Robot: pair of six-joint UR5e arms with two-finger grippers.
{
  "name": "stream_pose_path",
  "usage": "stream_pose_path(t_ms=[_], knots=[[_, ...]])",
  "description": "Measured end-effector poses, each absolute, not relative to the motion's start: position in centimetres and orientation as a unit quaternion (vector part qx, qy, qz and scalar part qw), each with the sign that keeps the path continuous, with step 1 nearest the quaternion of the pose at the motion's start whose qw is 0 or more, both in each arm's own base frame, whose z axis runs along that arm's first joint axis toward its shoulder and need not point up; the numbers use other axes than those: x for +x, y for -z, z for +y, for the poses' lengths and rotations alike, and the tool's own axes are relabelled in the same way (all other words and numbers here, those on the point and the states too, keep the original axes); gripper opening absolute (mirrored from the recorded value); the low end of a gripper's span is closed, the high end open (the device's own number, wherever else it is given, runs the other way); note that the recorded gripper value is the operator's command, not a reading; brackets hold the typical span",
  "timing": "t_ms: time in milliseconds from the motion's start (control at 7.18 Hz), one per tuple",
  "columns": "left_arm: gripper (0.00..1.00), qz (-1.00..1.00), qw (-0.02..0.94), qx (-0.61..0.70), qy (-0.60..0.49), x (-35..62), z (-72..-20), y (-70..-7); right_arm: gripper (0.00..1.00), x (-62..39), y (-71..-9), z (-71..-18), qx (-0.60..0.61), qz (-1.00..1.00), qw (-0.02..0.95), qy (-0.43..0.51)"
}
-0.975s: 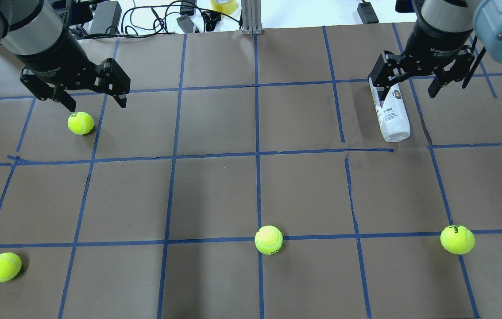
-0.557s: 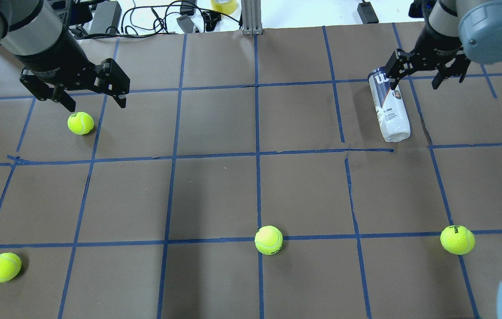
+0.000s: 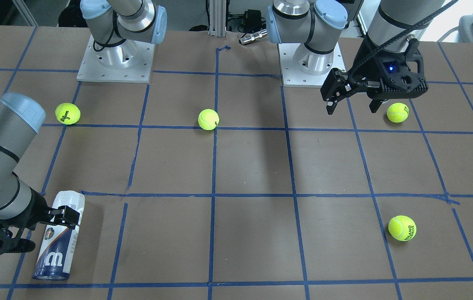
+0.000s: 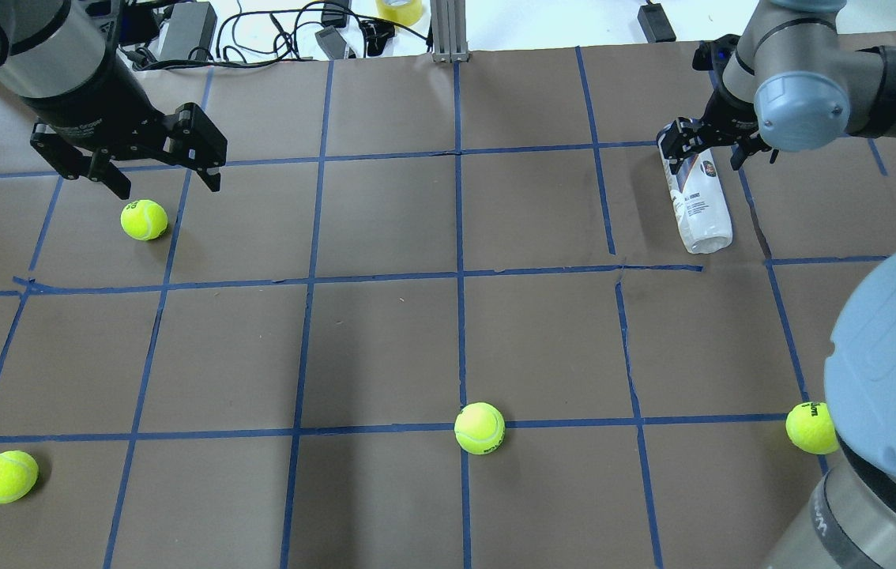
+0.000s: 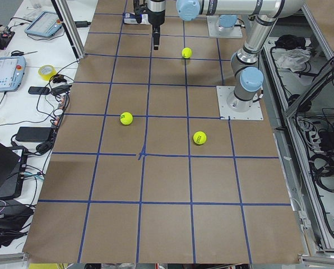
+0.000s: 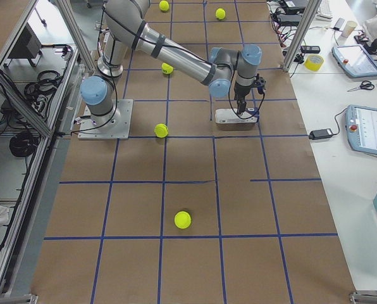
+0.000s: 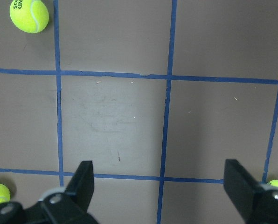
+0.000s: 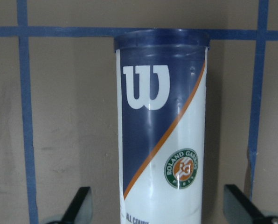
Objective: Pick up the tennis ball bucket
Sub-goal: 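Close the right gripper on the can's navy top and lift it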
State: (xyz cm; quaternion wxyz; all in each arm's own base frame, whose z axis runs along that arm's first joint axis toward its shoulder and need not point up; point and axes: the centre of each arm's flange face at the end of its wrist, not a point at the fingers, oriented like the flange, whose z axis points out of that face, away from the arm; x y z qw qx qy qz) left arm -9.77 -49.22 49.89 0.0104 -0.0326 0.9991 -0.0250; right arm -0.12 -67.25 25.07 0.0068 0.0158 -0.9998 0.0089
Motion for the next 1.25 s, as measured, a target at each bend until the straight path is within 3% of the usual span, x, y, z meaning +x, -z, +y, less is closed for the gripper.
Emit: stream_pose_path(t_ms=[836, 1254], knots=[[1.00, 0.999, 0.012, -0.034, 0.024, -9.6, -49.2, -49.8, 1.00, -1.2, -18.4, -67.9, 0.013, -1.000, -0.006, 0.020], [1.00, 0.999, 0.012, -0.034, 0.023, -9.6, -49.2, -49.9, 0.93, -1.8, -17.8, -68.0, 0.009, -1.000, -0.008, 0.024]])
